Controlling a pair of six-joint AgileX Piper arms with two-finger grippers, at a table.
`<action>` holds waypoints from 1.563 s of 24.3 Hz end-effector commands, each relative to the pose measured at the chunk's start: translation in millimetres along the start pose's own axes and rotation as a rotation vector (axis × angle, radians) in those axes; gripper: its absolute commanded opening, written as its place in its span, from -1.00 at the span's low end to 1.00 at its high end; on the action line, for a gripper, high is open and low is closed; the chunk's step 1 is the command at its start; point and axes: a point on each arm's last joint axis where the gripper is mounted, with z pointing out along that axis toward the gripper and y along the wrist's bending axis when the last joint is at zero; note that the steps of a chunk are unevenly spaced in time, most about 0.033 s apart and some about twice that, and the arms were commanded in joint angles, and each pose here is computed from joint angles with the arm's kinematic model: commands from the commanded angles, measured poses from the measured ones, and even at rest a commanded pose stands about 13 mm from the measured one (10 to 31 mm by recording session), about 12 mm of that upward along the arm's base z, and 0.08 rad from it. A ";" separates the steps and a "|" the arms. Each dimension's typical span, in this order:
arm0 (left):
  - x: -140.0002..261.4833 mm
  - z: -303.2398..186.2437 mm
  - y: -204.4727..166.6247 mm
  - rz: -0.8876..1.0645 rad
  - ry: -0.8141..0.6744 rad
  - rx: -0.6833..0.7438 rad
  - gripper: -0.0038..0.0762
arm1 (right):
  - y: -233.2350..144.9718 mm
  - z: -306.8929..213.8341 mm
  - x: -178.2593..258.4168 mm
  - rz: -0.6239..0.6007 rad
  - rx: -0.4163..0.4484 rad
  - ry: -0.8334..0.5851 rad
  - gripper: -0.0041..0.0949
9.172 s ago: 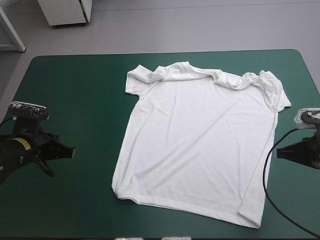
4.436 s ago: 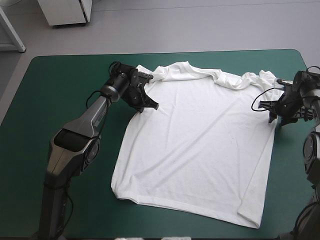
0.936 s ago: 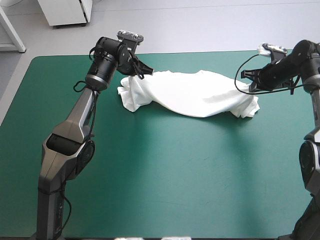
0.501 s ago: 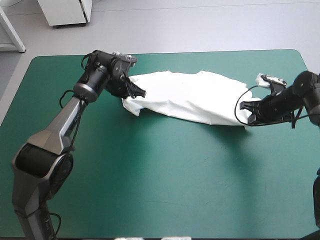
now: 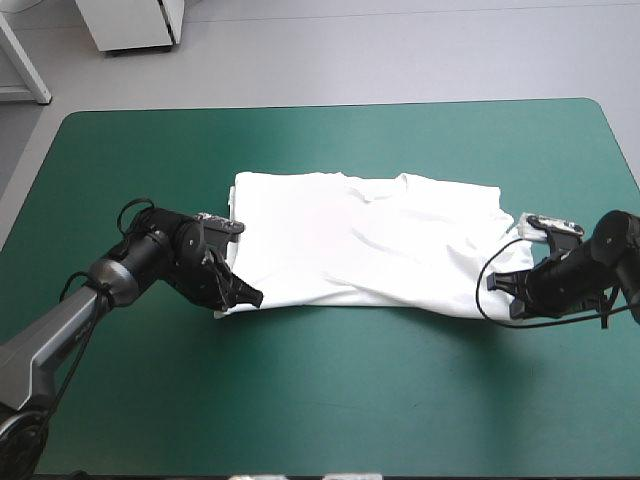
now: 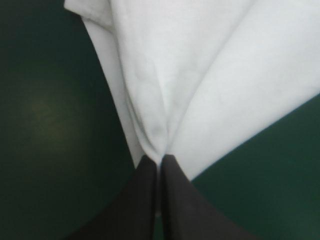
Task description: Fold the cloth
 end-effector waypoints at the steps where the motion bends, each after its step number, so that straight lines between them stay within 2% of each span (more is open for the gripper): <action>1: 22.8 -11.2 -2.6 -0.003 -0.050 0.027 -0.93 | -0.1 -0.7 23.2 0.011 0.007 0.010 -0.95; 5: 47.0 1.4 -0.3 -0.001 0.004 0.024 -0.93 | -4.1 9.5 46.3 0.023 0.022 0.048 -0.95; 8: 48.1 2.9 0.6 -0.009 0.008 0.014 -0.92 | -4.5 7.6 46.0 0.026 0.033 0.039 -0.91; 9: 47.8 2.5 0.6 -0.016 0.006 0.014 -0.92 | -4.2 7.0 45.5 0.026 0.032 0.036 -0.84; 11: 49.1 2.4 -0.2 -0.029 0.022 0.023 -0.79 | -3.8 6.8 45.4 0.028 0.028 0.037 -0.47; 13: 53.0 2.2 -1.7 -0.031 0.065 0.039 -0.46 | -1.4 6.5 44.8 0.039 0.004 0.031 -0.07; 14: 54.7 1.0 -3.5 -0.018 0.088 0.057 -0.22 | -0.5 6.1 45.1 0.047 -0.005 0.031 0.10; 15: 54.2 -2.0 -4.8 -0.006 0.099 0.071 -0.02 | 0.2 4.4 45.3 0.049 -0.007 0.034 0.18; 16: 50.5 -10.1 -6.2 0.010 0.100 0.080 0.26 | 2.1 -1.0 43.8 0.046 -0.010 0.036 0.18; 18: 42.9 -24.1 -6.2 0.017 0.069 0.069 0.44 | 5.4 -13.3 40.3 0.034 -0.006 0.014 0.17; 21: 26.9 -55.2 -5.0 0.031 -0.029 0.035 0.45 | 9.0 -37.5 32.5 0.022 0.033 -0.055 0.17; 25: 14.0 -91.2 2.5 0.038 -0.105 -0.070 0.37 | 13.7 -72.6 19.0 0.034 0.090 -0.188 0.17; 28: 7.5 -106.7 8.4 0.037 -0.166 -0.144 0.30 | 16.8 -96.3 10.6 0.026 0.128 -0.275 0.16; 30: 5.1 -113.2 12.4 0.036 -0.192 -0.192 0.28 | 17.2 -109.5 6.8 0.030 0.162 -0.323 0.09; 33: 3.6 -116.4 18.2 0.037 -0.208 -0.259 0.28 | 13.2 -113.3 0.1 0.045 0.196 -0.334 -0.03; 38: 0.8 -118.1 21.9 0.049 -0.238 -0.304 0.28 | -2.2 -88.6 -21.7 0.091 0.188 -0.240 -0.03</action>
